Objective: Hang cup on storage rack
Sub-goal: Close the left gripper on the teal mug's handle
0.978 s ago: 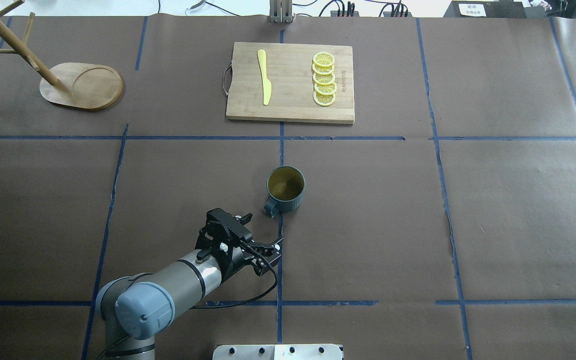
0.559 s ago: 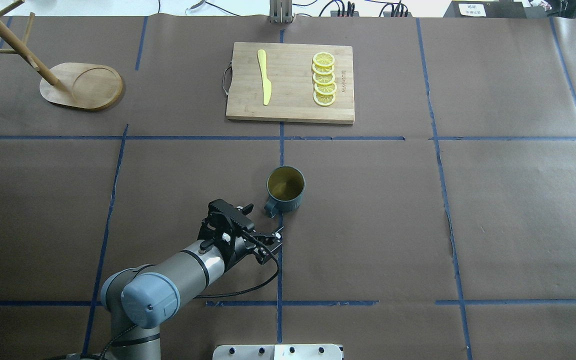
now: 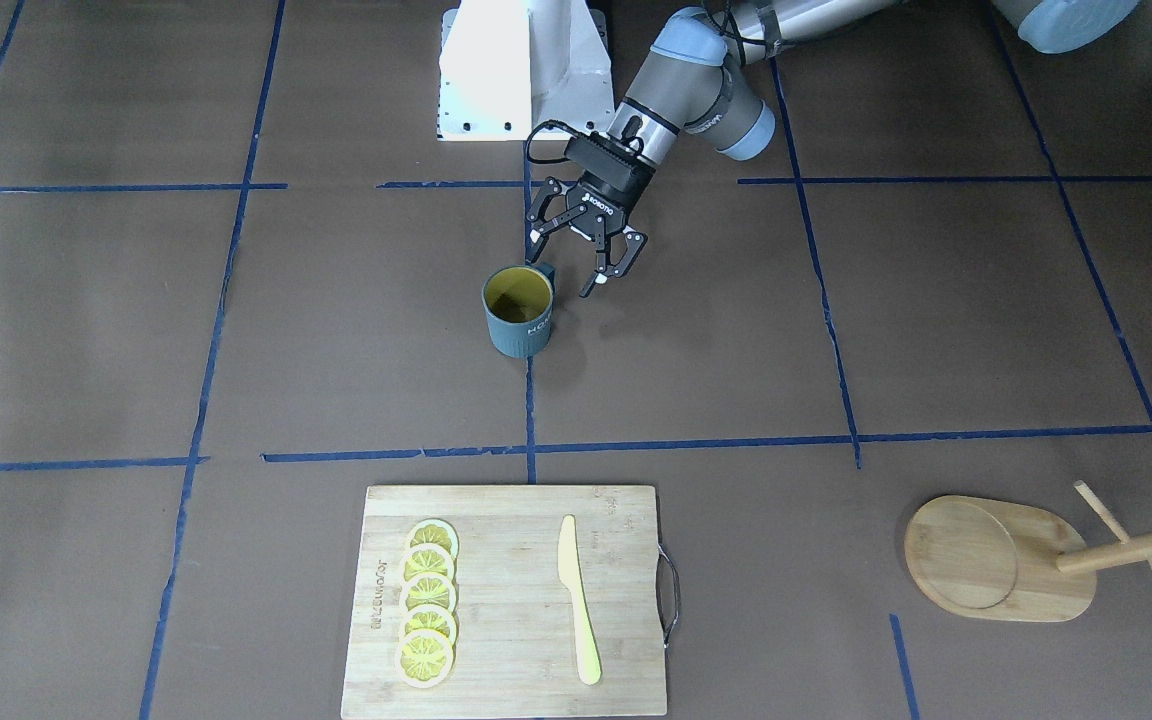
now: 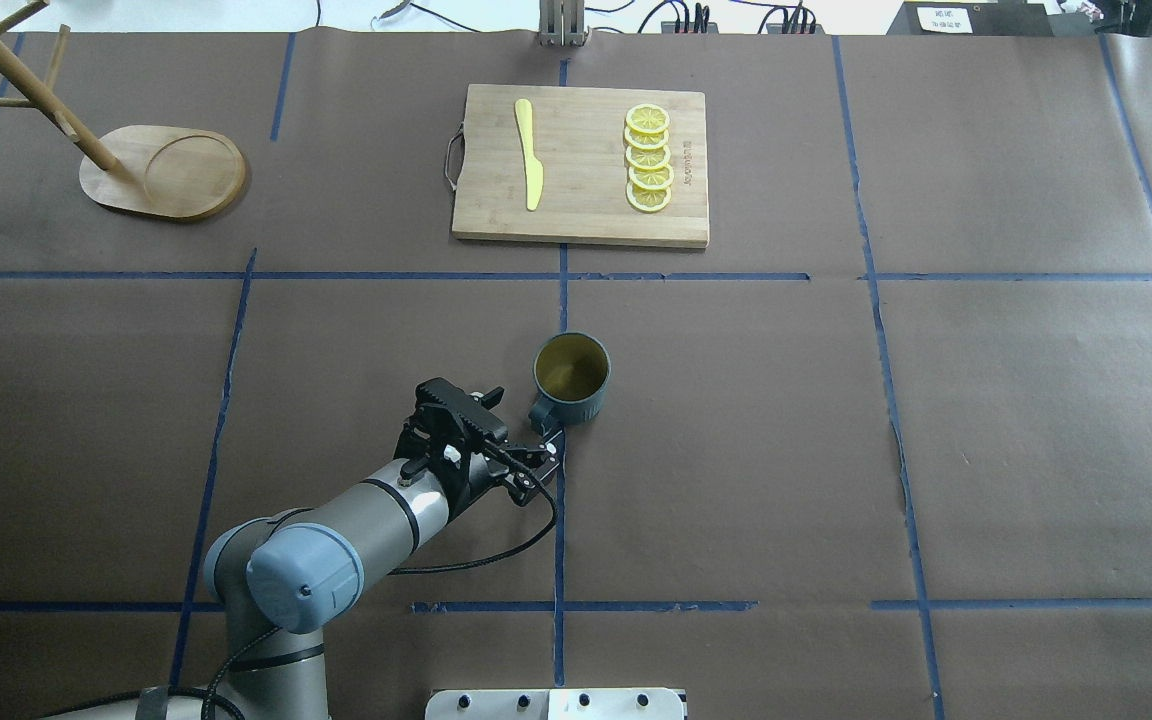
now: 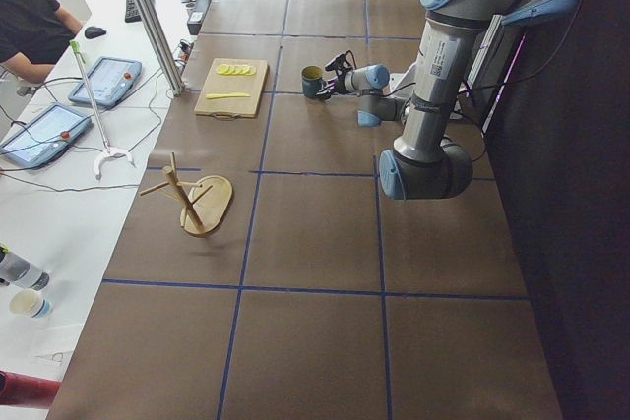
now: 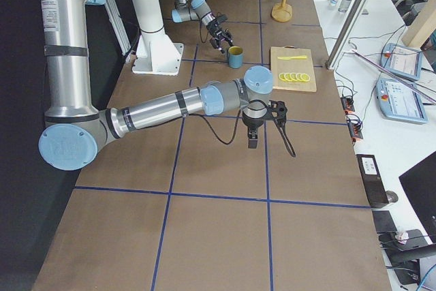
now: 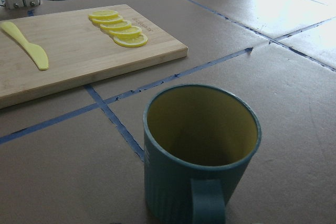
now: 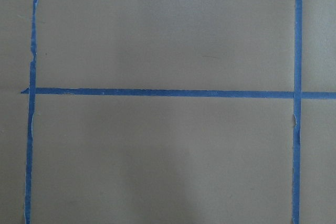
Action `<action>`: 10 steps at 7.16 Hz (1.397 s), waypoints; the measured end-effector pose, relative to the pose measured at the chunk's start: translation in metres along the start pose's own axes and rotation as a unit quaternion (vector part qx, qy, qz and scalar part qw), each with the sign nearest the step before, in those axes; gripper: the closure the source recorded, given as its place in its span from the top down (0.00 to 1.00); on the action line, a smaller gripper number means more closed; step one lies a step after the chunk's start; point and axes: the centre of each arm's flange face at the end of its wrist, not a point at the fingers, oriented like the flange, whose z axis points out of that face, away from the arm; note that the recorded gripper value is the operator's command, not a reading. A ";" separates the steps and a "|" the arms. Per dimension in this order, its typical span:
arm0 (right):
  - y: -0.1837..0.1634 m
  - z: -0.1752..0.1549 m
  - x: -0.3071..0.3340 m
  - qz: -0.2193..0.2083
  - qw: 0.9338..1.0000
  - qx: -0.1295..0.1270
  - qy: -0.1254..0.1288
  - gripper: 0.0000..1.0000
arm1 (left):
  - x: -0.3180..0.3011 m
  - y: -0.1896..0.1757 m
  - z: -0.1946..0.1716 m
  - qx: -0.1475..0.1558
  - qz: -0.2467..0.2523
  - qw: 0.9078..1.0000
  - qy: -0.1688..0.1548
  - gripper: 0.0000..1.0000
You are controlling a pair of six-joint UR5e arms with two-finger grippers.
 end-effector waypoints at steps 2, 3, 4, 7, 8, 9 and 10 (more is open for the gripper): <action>0.000 0.000 0.000 0.000 1.000 0.000 0.000 1.00 | 0.000 0.004 0.005 -0.004 0.003 1.000 -0.003 0.68; 0.000 0.000 0.000 0.000 1.000 0.000 0.000 1.00 | -0.001 0.005 0.007 -0.006 0.004 1.000 -0.003 0.59; -0.001 0.000 -0.001 0.000 1.000 0.000 0.000 1.00 | -0.001 0.005 0.007 -0.007 0.004 1.000 -0.002 0.55; -0.001 0.000 -0.001 0.001 1.000 0.000 0.000 1.00 | 0.006 0.001 0.008 -0.006 0.001 1.000 0.004 0.26; -0.002 0.000 -0.001 0.001 1.000 0.000 0.000 1.00 | 0.007 0.002 0.009 -0.007 0.001 1.000 0.004 0.07; -0.002 -0.001 -0.002 0.001 1.000 0.001 0.000 1.00 | 0.007 0.004 0.010 -0.009 0.002 1.000 0.004 0.00; -0.003 -0.001 -0.003 0.002 1.000 0.001 -0.001 1.00 | 0.008 0.004 0.009 -0.009 0.002 1.000 0.004 0.00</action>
